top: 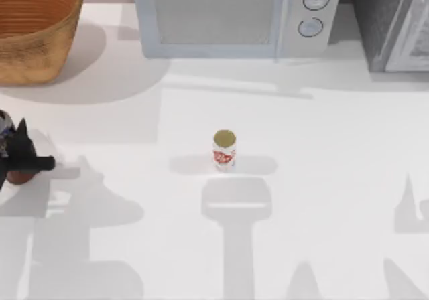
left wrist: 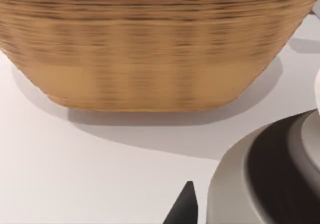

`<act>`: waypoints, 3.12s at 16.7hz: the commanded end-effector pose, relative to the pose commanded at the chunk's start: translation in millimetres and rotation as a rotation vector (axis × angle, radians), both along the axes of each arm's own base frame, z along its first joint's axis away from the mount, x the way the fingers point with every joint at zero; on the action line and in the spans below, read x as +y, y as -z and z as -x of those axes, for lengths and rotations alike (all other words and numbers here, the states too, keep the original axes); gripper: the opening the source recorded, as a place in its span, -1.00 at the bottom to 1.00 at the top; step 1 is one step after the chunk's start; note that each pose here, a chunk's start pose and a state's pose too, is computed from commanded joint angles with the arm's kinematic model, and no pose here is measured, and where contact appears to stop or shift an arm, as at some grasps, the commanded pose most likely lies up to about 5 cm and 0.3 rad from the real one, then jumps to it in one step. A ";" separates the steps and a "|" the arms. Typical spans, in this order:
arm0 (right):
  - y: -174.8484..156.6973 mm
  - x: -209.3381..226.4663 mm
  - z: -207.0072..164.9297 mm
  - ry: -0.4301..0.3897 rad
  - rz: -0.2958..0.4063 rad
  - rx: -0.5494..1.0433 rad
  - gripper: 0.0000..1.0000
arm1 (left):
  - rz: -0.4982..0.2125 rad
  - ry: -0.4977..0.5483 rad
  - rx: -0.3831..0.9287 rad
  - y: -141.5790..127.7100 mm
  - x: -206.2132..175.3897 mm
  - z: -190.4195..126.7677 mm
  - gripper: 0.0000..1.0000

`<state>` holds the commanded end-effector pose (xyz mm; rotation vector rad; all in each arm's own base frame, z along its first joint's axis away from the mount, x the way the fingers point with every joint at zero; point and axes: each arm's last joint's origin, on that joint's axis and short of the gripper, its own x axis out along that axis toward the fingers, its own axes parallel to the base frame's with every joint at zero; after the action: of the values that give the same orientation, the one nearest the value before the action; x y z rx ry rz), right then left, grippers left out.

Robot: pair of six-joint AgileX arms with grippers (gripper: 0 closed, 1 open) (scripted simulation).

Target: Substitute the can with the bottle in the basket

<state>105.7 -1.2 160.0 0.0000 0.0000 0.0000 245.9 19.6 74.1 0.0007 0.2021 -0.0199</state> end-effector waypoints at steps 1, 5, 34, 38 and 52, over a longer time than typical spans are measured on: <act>0.0 0.0 0.0 0.000 0.000 0.000 1.00 | 0.000 0.000 0.000 0.0 0.0 0.0 -1.00; 0.0 0.0 0.0 0.000 0.000 0.000 1.00 | 0.000 0.000 0.000 0.0 0.0 0.0 -1.00; 0.0 0.0 0.0 0.000 0.000 0.000 1.00 | -0.007 0.002 -0.003 -251.4 40.7 -164.7 -1.00; 0.0 0.0 0.0 0.000 0.000 0.000 1.00 | -0.009 -0.003 -0.005 -252.1 42.3 -163.3 -1.00; 0.0 0.0 0.0 0.000 0.000 0.000 1.00 | -0.007 0.003 -0.003 -205.9 40.0 -211.1 -0.70</act>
<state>105.7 -1.2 160.0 0.0000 0.0000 0.0000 457.0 59.5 280.0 0.0078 0.1997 -0.0217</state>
